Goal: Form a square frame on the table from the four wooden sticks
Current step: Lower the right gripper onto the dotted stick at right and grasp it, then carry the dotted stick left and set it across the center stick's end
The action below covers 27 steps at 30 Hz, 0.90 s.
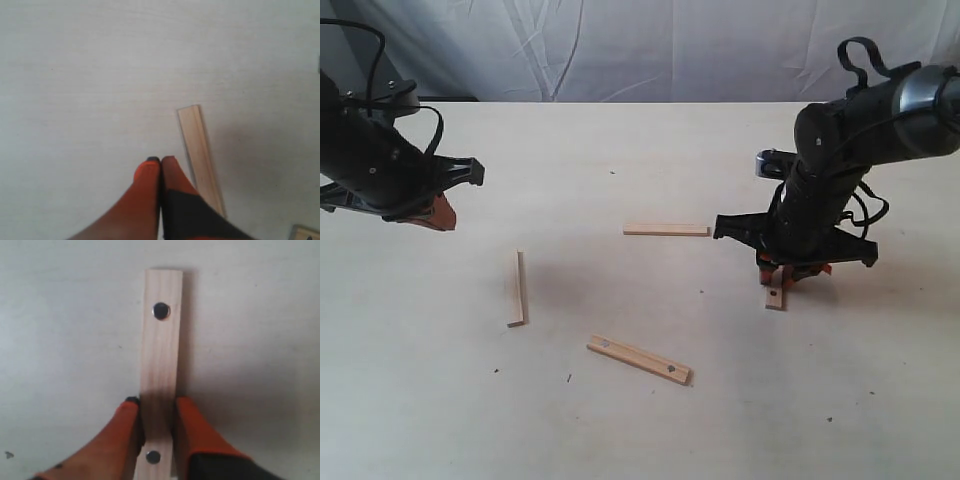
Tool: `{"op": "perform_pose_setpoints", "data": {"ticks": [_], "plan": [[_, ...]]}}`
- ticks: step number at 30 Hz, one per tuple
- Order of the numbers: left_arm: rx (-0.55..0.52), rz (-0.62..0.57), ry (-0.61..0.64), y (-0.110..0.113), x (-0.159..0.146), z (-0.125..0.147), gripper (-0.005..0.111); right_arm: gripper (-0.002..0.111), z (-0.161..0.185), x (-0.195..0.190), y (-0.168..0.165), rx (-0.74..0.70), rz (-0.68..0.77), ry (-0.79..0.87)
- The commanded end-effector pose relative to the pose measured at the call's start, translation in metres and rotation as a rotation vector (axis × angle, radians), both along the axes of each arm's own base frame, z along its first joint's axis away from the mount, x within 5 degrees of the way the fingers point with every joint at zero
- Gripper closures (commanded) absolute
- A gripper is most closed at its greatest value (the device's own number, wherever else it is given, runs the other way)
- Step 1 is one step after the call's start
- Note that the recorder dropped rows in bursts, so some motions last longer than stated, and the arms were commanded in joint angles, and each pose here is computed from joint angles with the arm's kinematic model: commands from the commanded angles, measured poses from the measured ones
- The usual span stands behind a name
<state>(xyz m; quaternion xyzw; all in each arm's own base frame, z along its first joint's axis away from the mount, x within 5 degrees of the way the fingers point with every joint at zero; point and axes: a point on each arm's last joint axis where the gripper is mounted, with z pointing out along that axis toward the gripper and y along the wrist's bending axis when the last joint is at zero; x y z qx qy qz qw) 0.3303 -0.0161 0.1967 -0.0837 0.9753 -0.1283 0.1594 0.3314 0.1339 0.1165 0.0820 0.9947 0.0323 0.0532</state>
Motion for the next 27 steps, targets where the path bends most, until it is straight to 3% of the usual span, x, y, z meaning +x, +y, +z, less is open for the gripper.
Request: {"op": "perform_pose_setpoints", "data": {"ticks": [1, 6, 16, 27], "plan": [[-0.007, 0.012, -0.017, 0.001, 0.002, 0.001, 0.107, 0.108, 0.034, 0.009, 0.008, 0.027, 0.044, -0.109], [-0.023, 0.019, -0.038, 0.000, 0.004, 0.002, 0.107, 0.108, 0.055, 0.011, 0.041, 0.056, 0.185, -0.186], [-0.024, 0.024, -0.047, 0.000, 0.005, 0.002, 0.107, 0.108, 0.010, 0.011, 0.070, 0.047, 0.228, -0.107], [-0.036, 0.039, -0.060, 0.000, 0.006, 0.003, 0.107, 0.108, 0.004, 0.010, 0.080, 0.074, 0.232, -0.127]]}}
